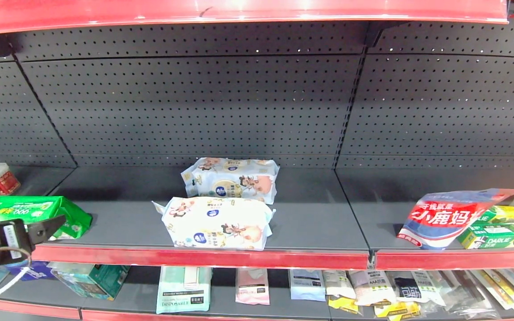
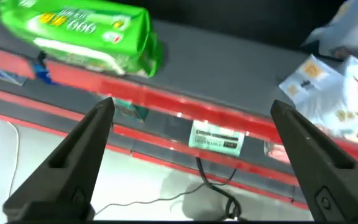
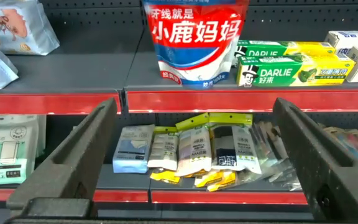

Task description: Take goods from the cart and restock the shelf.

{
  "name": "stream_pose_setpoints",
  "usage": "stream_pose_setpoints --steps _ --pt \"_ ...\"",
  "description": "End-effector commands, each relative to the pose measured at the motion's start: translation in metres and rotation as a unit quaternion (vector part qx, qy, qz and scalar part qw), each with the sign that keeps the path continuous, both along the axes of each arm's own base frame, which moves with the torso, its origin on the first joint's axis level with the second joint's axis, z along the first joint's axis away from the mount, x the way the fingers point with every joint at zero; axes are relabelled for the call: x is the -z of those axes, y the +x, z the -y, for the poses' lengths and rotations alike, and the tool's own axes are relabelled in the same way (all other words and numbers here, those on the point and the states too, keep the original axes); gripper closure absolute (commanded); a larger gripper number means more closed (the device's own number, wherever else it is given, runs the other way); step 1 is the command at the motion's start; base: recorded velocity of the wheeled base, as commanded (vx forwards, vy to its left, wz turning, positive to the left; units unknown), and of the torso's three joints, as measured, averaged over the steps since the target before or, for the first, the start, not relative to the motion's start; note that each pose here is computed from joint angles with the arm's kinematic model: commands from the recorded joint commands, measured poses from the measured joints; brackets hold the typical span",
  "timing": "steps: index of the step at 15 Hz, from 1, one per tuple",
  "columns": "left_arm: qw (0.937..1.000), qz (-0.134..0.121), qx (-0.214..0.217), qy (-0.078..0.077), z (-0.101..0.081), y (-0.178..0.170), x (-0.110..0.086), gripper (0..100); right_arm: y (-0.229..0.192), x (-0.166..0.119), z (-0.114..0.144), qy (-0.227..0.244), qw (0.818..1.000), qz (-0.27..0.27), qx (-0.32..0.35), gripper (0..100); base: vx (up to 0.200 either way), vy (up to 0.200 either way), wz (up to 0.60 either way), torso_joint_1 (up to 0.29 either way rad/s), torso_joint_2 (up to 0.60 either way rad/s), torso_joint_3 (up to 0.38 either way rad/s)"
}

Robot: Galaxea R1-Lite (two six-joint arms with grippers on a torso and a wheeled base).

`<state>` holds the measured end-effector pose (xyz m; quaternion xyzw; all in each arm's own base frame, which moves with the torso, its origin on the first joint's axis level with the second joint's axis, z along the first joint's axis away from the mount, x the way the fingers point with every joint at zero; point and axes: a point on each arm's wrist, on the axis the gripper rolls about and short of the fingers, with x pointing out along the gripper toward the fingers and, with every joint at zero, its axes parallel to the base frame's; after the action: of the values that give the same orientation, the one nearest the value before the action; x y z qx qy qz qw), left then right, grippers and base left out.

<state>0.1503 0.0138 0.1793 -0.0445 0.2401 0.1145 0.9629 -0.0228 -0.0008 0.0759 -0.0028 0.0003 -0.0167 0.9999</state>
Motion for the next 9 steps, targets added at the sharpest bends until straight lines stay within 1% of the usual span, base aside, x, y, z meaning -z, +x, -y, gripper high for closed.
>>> stream_pose_setpoints --steps 1,2,3,6,7,8,9 --pt "0.9982 -0.058 0.012 -0.008 0.0 0.025 0.023 0 0.0 0.0 0.0 0.0 1.0 -0.001 0.0 0 0.0 0.0 0.0 0.0 0.0 0.0" --pt "0.9978 -0.063 0.018 -0.011 0.001 0.029 0.026 0 0.0 0.0 0.0 0.0 1.0 -0.001 0.0 0 0.0 0.0 0.0 0.0 0.0 0.0" --pt "0.9967 -0.075 0.027 -0.017 0.001 0.039 0.035 0 0.0 0.0 0.0 0.0 1.0 -0.001 0.0 0 0.0 0.0 0.0 0.0 0.0 0.0" --pt "0.9955 -0.083 0.043 -0.017 0.006 0.057 0.045 0 0.0 0.0 0.0 0.0 1.0 -0.001 0.0 0 0.0 0.0 0.0 0.0 0.0 0.0" --pt "0.9941 -0.09 0.058 -0.017 0.013 0.069 0.051 0 0.0 0.0 0.0 0.0 1.0 -0.001 0.0 0 0.0 0.0 0.0 0.0 0.0 0.0" --pt "0.9941 -0.09 0.058 -0.017 0.013 0.069 0.051 0 0.0 0.0 0.0 0.0 1.0 -0.001 0.0 0 0.0 0.0 0.0 0.0 0.0 0.0" --pt "0.9912 -0.1 0.085 -0.015 0.026 0.087 0.06 0 0.0 0.0 0.0 0.0 1.0 0.0 0.0 0 0.0 0.0 0.0 0.0 0.0 0.0"
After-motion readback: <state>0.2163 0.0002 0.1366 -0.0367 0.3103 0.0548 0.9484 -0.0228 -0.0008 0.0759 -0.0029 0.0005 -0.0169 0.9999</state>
